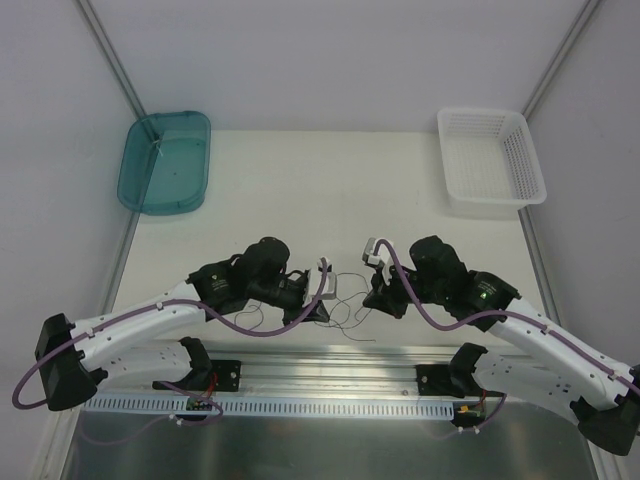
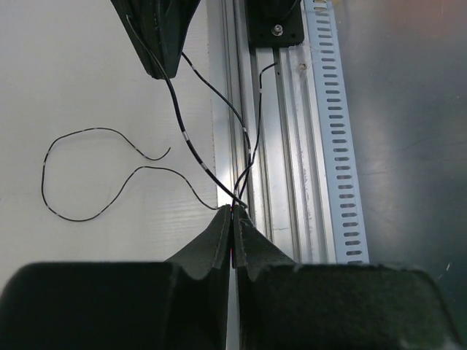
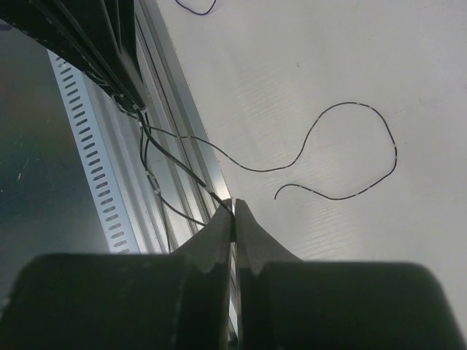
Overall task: Untangle the cables
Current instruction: Untie the cable, then place the cable in the bin.
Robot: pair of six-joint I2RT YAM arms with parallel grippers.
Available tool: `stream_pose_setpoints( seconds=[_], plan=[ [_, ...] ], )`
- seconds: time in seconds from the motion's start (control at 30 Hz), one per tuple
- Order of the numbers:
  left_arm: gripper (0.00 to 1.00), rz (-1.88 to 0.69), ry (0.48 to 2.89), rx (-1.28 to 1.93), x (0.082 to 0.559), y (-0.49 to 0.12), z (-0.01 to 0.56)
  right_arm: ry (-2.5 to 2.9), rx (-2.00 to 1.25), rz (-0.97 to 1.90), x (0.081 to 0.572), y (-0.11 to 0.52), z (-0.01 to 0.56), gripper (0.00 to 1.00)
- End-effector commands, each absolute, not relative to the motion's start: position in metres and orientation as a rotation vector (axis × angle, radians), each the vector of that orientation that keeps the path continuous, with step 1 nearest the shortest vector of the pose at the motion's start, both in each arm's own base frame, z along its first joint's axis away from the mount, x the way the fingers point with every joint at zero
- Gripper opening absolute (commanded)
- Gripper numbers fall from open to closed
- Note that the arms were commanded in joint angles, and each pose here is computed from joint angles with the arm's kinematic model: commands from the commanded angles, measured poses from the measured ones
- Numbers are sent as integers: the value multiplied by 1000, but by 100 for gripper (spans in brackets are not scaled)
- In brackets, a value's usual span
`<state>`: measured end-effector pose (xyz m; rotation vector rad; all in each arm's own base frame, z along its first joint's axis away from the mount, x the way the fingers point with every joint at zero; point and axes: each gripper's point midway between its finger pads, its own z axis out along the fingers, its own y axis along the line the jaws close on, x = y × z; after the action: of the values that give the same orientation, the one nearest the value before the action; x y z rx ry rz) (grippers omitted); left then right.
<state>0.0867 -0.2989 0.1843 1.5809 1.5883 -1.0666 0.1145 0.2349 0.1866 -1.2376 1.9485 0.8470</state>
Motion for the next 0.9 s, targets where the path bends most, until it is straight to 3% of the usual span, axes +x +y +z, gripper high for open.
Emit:
stream_pose_setpoints(
  seconds=[0.0,0.2,0.43,0.7,0.87],
  plan=[
    [0,-1095,1539,1574,88,-305,200,1873,-1235,845,117,238,206,1],
    [0,-999,1634,1467,107,-296,194,1877,-1201,836,116,232,204,1],
    [0,-936,1784,968,161,-276,210,1880,-1155,845,112,226,200,1],
    [0,-1128,1630,756,158,-278,251,1919,-1044,802,124,224,185,1],
    [0,-981,1750,491,193,-259,241,1887,-1018,826,122,226,193,1]
  ],
)
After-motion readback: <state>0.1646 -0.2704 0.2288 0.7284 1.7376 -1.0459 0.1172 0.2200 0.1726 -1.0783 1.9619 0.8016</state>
